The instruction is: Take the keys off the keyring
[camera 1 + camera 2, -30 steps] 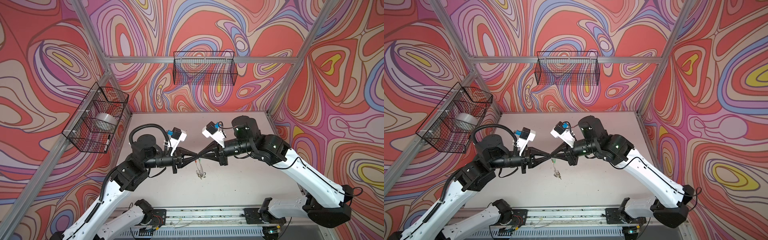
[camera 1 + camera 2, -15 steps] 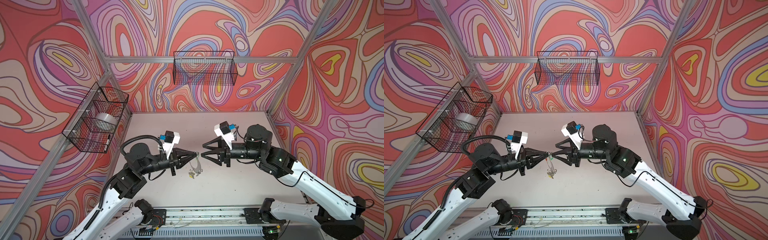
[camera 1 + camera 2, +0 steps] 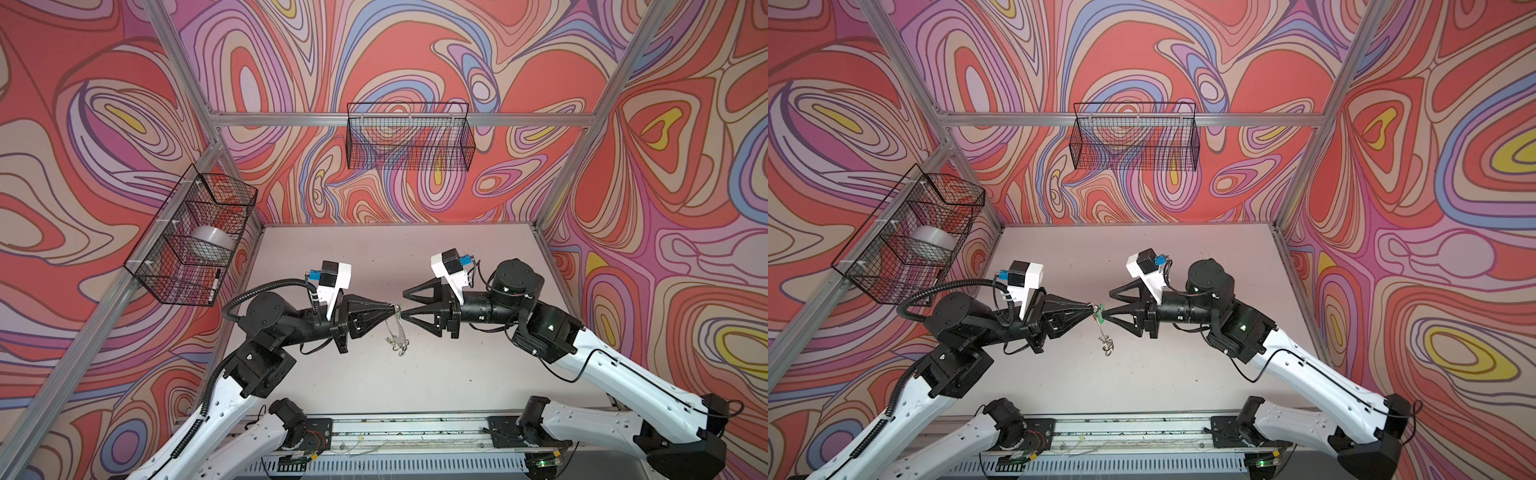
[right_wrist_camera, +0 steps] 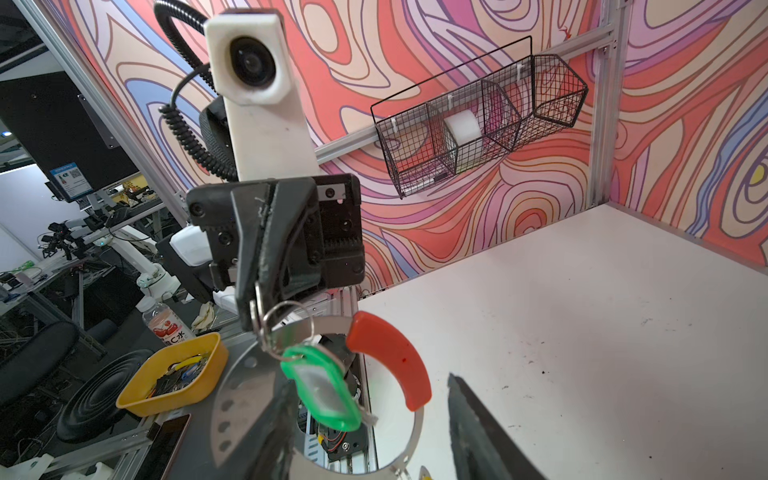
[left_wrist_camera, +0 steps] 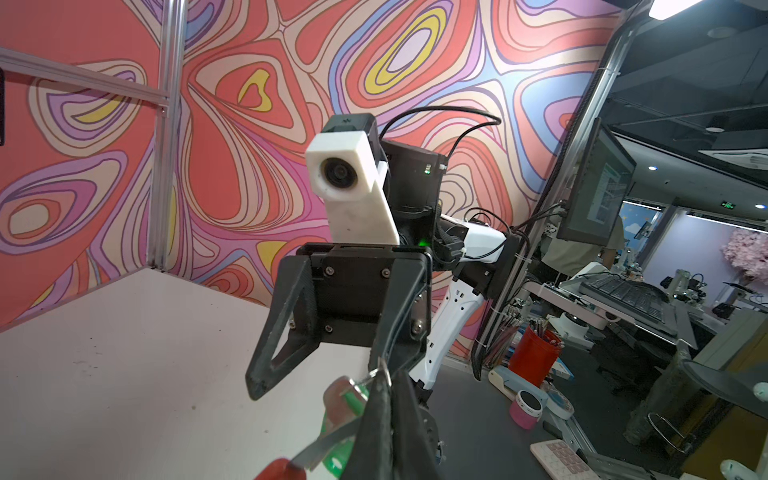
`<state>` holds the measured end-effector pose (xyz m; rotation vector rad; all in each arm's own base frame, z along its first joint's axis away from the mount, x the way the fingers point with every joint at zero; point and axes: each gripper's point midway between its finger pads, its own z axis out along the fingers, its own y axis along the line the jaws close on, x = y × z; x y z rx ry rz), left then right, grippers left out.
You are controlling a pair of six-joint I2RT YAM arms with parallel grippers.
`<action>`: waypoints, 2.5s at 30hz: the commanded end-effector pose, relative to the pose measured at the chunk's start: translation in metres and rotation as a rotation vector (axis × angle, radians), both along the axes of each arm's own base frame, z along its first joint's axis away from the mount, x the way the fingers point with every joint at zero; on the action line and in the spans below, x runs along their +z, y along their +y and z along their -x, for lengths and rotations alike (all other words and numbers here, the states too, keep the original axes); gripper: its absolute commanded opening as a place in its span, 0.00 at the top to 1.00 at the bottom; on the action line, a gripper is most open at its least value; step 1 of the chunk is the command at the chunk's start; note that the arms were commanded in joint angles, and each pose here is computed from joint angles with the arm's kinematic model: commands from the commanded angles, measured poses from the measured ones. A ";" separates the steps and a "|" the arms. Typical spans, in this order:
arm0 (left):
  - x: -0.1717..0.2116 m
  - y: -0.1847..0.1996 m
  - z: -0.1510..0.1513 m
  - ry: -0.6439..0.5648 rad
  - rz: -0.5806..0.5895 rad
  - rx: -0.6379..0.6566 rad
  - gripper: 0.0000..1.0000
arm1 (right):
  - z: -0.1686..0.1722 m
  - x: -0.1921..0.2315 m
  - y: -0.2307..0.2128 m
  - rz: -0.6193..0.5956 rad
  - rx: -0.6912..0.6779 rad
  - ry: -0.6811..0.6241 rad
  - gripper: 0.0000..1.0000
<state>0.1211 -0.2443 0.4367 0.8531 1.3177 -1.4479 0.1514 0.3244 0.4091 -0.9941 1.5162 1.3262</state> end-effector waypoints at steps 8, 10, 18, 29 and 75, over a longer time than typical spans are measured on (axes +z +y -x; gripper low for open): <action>0.009 0.004 0.004 -0.029 0.028 0.001 1.00 | 0.019 0.014 0.007 -0.057 0.132 0.016 0.51; 0.008 0.004 0.003 -0.027 0.024 0.010 1.00 | 0.021 0.016 0.008 -0.059 0.141 0.014 0.56; 0.006 0.006 -0.003 -0.022 0.020 0.053 1.00 | 0.024 0.013 0.011 -0.049 0.159 0.022 0.76; 0.009 0.003 0.002 -0.018 0.023 0.010 1.00 | 0.020 0.011 0.016 -0.036 0.149 0.028 0.72; 0.020 0.012 0.011 -0.069 0.054 0.027 1.00 | 0.015 0.043 0.002 -0.062 -0.018 -0.069 0.46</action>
